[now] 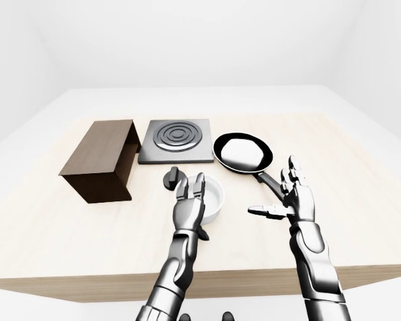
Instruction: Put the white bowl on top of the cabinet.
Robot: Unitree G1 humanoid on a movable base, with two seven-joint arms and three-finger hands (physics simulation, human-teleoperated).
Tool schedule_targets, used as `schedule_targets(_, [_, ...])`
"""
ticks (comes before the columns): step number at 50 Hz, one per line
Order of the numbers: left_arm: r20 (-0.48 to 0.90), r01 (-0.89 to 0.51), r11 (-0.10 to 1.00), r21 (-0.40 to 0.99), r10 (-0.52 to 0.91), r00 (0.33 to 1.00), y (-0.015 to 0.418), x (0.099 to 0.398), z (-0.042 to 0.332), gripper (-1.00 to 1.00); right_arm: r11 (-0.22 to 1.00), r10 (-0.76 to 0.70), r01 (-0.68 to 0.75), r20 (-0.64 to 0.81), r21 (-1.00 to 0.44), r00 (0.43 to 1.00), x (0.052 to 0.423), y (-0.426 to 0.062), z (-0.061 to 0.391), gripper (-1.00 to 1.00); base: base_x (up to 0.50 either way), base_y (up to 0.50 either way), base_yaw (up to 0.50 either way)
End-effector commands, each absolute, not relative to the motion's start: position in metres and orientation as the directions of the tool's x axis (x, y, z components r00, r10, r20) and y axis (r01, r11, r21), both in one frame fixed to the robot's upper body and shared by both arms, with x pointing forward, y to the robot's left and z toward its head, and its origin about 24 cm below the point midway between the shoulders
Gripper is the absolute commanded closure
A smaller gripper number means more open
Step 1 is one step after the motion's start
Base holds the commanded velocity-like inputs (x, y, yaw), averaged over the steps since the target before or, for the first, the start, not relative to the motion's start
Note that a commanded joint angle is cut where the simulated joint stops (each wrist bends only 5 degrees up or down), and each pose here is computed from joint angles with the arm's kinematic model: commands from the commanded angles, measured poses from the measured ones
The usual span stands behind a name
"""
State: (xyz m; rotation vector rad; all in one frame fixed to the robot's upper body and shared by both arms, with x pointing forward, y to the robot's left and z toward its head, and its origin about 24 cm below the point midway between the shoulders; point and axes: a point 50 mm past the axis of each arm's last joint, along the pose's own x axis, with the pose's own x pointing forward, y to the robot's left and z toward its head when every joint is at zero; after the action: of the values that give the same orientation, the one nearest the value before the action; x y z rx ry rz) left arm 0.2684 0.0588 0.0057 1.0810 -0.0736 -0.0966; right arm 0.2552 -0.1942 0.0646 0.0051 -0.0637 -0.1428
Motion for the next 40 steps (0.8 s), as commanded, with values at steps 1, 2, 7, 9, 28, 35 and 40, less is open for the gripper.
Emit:
schedule_targets(1, [-0.047,0.097,0.445,0.890,-0.124,0.991,0.057,0.268,-0.007,-1.00,0.990,-0.140,0.140,0.062,0.008,0.988,0.256,-0.194,0.064,-1.00,0.00,0.00,0.00])
schedule_targets(2, [-0.047,0.097,0.445,0.890,-0.124,0.991,0.057,0.268,-0.007,-1.00,0.990,-0.140,0.140,0.062,0.008,0.988,0.256,-0.193,0.064,-1.00,0.00,0.00,0.00])
schedule_targets(7, [-0.053,0.098,0.443,0.891,-0.112,0.992,0.060,0.271,-0.009,-1.00,0.990,-0.138,0.137,0.062,0.009,0.989,0.255,-0.193,0.064,-1.00,0.00,0.00,0.00])
schedule_targets(9, [-0.056,0.098,0.443,0.891,-0.106,0.993,0.060,0.273,-0.010,-1.00,0.991,-0.135,0.135,0.064,0.008,0.989,0.255,-0.193,0.064,-1.00,0.00,0.00,0.00])
schedule_targets(28, [-0.090,0.126,0.406,0.905,-0.107,0.990,0.060,0.272,-0.022,1.00,0.991,-0.136,0.136,0.063,0.010,0.989,0.255,-0.193,0.064,-1.00,0.00,0.00,0.00])
schedule_targets(35, [-0.084,0.125,0.404,0.906,-0.117,0.990,0.059,0.270,-0.020,1.00,0.990,-0.139,0.139,0.065,0.012,0.988,0.255,-0.194,0.065,-1.00,0.00,0.00,0.00])
schedule_targets(40, [-0.084,0.125,0.398,0.909,-0.120,0.989,0.059,0.269,-0.020,1.00,0.991,-0.136,0.136,0.064,0.013,0.989,0.254,-0.193,0.066,-1.00,0.00,0.00,0.00])
